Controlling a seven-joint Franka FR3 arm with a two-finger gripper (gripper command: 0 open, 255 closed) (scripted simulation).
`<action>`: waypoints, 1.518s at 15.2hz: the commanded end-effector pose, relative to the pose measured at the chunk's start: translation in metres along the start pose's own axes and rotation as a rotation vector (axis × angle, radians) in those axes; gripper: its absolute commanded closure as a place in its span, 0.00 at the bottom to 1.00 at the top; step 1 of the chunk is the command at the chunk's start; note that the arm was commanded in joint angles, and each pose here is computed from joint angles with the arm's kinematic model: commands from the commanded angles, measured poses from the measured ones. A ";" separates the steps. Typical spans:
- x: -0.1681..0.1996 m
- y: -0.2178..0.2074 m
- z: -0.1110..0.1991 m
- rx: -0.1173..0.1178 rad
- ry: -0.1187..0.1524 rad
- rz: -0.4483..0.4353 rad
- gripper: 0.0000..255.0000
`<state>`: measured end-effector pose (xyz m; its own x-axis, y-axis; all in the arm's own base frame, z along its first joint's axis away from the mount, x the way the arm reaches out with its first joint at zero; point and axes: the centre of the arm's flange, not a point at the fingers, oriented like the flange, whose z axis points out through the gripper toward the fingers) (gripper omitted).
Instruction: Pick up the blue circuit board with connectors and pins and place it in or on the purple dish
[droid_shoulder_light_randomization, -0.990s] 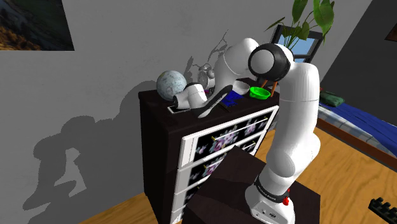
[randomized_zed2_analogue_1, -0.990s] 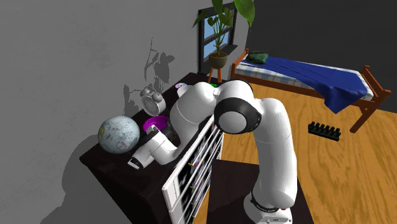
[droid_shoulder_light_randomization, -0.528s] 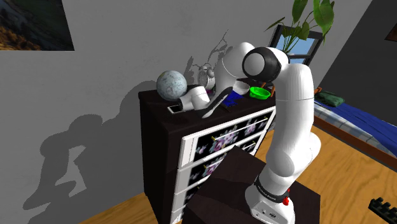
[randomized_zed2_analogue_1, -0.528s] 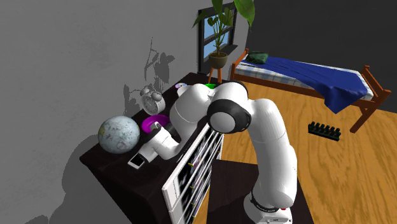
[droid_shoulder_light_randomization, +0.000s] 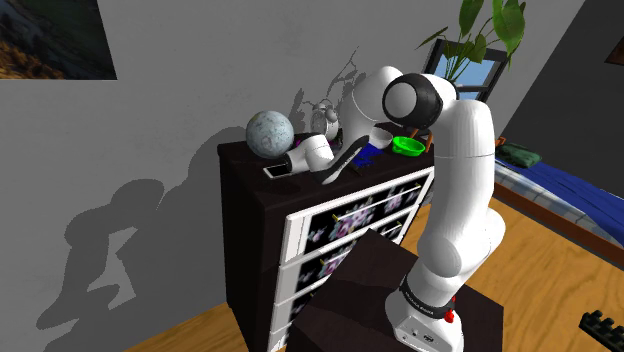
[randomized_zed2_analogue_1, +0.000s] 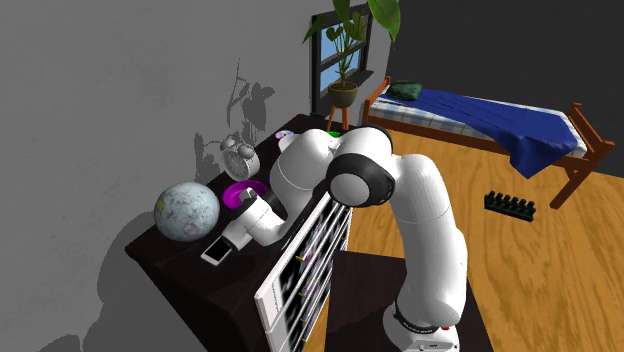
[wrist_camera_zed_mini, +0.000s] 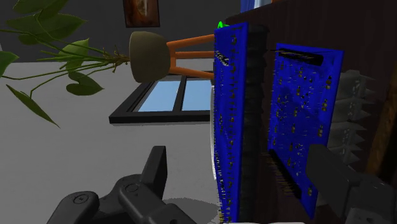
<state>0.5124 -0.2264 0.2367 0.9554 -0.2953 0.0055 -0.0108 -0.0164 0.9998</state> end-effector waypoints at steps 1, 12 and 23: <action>0.000 -0.001 0.001 0.000 -0.002 -0.001 0.00; 0.000 -0.001 0.001 0.000 -0.002 -0.001 1.00; 0.000 0.058 0.000 0.000 -0.002 -0.001 1.00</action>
<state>0.5118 -0.2280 0.2888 0.9548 -0.2971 0.0040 -0.0095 -0.0171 0.9998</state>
